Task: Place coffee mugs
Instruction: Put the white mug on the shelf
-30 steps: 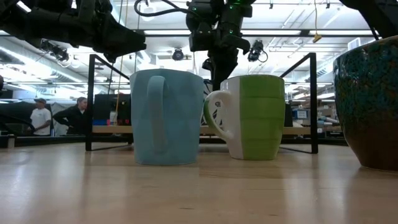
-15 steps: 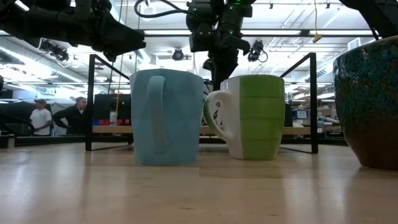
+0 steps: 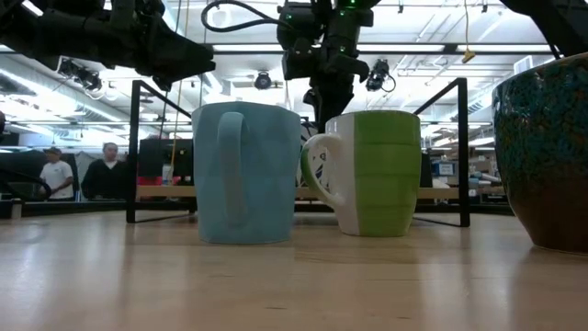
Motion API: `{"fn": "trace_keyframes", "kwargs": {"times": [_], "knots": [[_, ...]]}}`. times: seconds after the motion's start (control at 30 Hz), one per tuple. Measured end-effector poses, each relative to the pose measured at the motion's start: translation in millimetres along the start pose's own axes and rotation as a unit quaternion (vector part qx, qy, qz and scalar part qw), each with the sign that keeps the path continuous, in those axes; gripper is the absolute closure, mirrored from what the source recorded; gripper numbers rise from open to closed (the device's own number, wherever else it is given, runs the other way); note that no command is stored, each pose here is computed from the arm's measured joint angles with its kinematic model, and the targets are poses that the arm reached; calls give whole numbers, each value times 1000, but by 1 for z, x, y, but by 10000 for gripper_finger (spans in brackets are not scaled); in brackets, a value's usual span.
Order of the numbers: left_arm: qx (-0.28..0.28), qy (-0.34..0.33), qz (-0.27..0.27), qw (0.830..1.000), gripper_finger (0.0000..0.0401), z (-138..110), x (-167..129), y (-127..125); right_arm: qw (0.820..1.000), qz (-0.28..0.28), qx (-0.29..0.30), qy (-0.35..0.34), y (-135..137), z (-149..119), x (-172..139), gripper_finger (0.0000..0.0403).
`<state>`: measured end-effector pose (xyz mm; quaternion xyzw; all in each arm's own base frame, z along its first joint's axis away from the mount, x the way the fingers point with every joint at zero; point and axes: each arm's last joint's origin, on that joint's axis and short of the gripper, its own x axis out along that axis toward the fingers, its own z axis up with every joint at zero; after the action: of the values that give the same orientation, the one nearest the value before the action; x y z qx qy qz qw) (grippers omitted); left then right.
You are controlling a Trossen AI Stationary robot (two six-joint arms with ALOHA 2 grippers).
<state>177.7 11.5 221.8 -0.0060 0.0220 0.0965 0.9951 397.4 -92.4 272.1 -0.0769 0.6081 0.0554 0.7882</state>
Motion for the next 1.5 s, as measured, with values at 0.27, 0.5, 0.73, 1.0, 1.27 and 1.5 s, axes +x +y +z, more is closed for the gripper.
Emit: {"fn": "trace_keyframes", "kwargs": {"times": [0.27,0.5,0.73,1.0,1.27,1.5], "knots": [[0,0,0,1000,239,0,0,0,1000,3,0,7,1,-1,0,330],[1,-3,0,1000,239,1,0,0,1000,1,6,8,1,0,-6,329],[5,-4,0,1000,239,1,0,0,1000,-5,13,-1,1,4,-27,329],[4,-8,0,1000,239,2,0,0,994,-87,23,-54,-12,16,-44,329],[9,-13,0,1000,239,2,0,0,985,-75,72,-137,-32,22,-42,352],[9,-14,0,1000,239,3,0,0,982,-40,68,-171,-38,34,-20,364]]}}
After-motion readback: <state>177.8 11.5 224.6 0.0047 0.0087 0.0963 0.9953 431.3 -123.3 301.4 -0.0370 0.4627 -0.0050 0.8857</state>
